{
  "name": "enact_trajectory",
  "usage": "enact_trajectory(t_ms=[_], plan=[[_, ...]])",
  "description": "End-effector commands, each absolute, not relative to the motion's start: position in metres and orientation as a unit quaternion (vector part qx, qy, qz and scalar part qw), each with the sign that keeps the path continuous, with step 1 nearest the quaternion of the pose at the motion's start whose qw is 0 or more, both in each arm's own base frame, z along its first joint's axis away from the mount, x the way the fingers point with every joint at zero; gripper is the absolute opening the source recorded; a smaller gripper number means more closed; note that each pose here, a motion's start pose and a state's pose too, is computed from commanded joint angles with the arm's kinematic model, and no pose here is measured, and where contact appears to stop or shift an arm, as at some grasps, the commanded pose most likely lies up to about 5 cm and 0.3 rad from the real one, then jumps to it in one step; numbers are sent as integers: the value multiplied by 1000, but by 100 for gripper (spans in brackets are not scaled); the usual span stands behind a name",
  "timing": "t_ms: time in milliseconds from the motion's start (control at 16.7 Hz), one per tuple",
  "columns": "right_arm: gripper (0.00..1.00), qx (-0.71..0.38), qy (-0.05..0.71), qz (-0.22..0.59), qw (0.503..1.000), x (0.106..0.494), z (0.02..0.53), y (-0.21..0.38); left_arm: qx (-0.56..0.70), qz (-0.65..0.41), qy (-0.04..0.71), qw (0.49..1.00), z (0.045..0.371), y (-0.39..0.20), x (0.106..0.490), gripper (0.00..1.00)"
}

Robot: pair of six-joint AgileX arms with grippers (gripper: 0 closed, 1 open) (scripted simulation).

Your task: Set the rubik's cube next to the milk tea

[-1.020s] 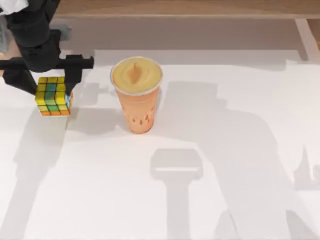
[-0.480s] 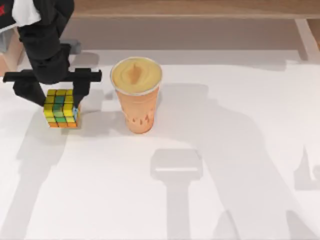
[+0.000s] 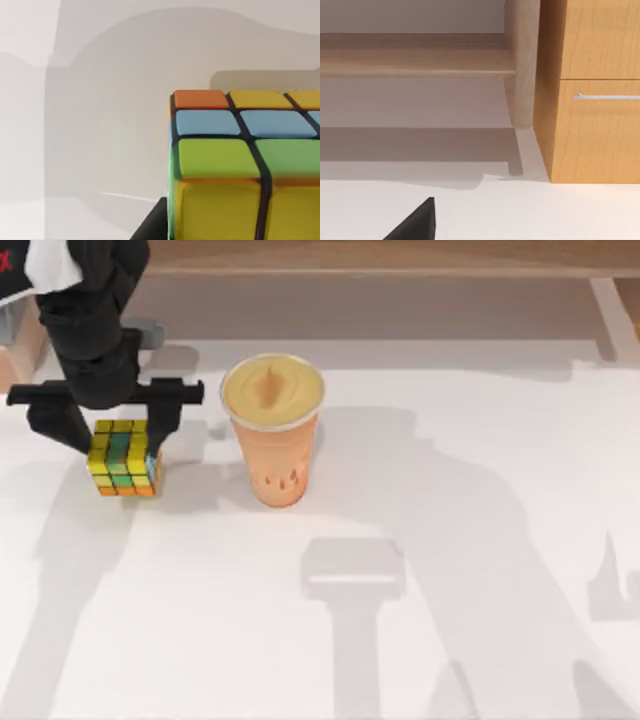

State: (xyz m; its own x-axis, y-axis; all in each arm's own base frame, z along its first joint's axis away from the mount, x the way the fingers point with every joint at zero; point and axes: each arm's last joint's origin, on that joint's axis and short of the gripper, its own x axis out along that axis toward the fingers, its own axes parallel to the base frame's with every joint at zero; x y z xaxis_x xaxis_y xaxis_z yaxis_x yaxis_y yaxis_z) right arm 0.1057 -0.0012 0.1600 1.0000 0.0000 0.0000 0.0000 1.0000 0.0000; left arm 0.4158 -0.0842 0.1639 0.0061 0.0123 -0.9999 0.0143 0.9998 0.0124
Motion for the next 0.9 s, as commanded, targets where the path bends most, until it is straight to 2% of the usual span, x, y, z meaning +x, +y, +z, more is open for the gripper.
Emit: enact_trajectory(t_ms=[540,900], plan=[[100,0,0,0,1000,106,160,-1,9,-1,705,709,164,-84,416,98],[100,0,0,0,1000,106,160,-1,9,-1,705,709,164,-84,416,100]])
